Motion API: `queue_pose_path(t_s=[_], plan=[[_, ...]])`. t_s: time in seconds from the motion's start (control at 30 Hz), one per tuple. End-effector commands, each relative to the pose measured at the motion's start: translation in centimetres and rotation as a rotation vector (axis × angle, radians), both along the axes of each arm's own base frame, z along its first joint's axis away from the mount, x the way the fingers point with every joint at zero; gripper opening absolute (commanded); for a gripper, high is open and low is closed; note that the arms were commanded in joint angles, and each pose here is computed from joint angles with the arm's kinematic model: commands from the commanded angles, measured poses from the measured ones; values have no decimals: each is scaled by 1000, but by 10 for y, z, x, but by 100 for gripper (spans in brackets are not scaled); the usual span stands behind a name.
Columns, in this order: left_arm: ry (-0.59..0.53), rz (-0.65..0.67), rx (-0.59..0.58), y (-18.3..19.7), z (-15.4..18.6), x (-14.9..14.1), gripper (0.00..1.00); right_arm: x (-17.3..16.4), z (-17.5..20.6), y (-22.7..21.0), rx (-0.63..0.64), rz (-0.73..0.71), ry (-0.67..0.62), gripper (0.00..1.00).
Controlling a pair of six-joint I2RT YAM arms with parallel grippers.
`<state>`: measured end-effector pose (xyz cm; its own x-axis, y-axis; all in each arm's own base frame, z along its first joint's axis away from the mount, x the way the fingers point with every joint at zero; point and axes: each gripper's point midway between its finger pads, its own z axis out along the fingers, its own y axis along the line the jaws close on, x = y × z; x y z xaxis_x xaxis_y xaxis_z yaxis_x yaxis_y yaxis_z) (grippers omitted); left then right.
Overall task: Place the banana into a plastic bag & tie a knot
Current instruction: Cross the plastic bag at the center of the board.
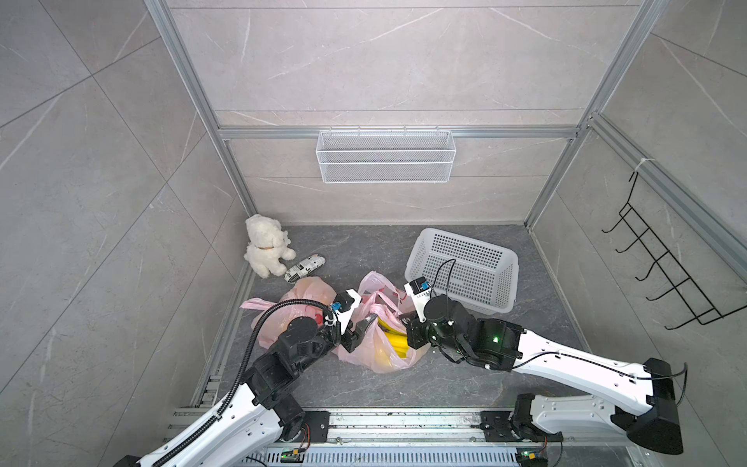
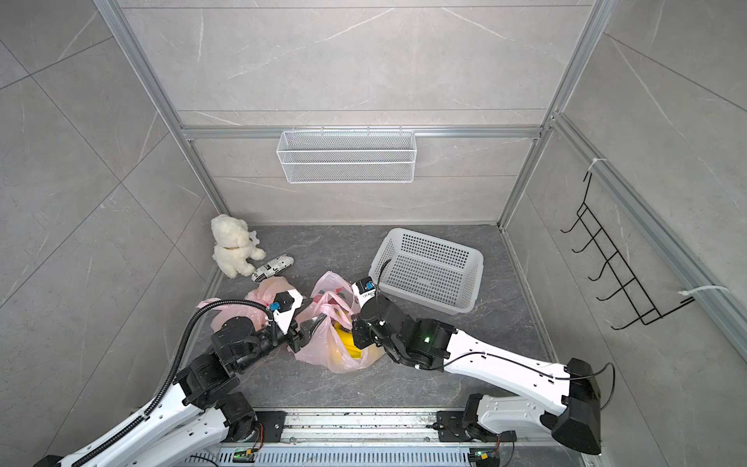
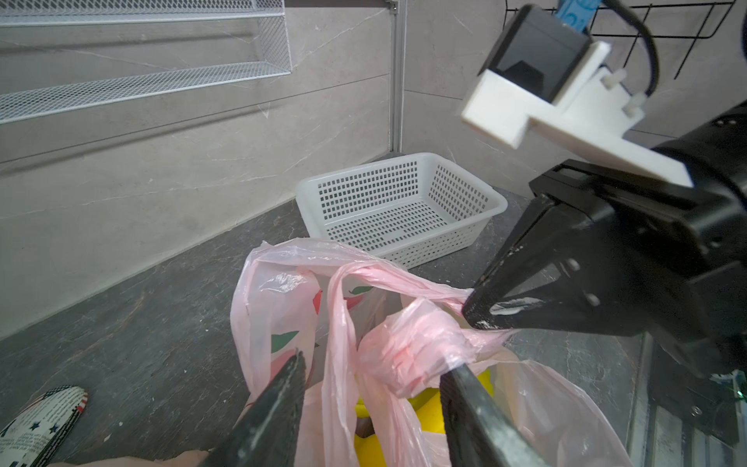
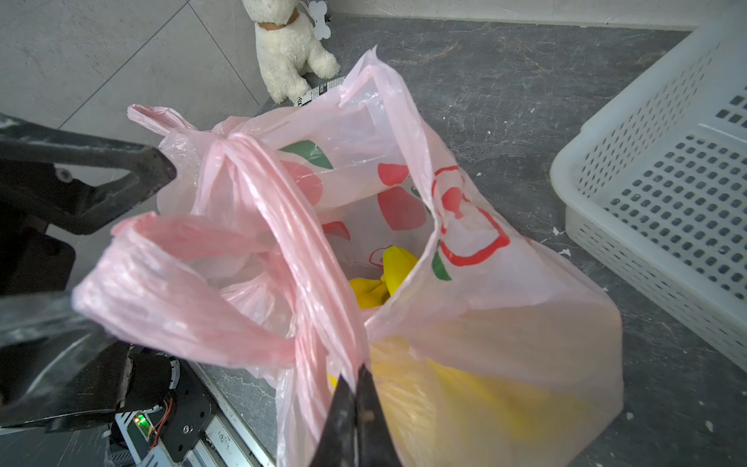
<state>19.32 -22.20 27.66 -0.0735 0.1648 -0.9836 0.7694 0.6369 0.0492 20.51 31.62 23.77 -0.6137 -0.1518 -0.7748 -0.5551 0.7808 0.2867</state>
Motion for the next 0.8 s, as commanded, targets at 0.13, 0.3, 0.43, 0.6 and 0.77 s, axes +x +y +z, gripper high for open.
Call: queue_pose_path(t_s=[0.13,0.3,0.43,0.6,0.77], plan=[[-91,-17,51,-11,26,7,53,2,18,-1,15,5,-28,2],[-87,-38,67,-19,28,10,36,1,18,-1,18,9,-26,2],[-77,-52,58,-24,31,11,18,0,18,0,14,14,-21,1],[-80,-63,45,-28,37,12,7,0,21,-4,8,12,-33,2],[-93,-5,23,-24,48,20,0,-2,24,-4,-7,41,-48,1]])
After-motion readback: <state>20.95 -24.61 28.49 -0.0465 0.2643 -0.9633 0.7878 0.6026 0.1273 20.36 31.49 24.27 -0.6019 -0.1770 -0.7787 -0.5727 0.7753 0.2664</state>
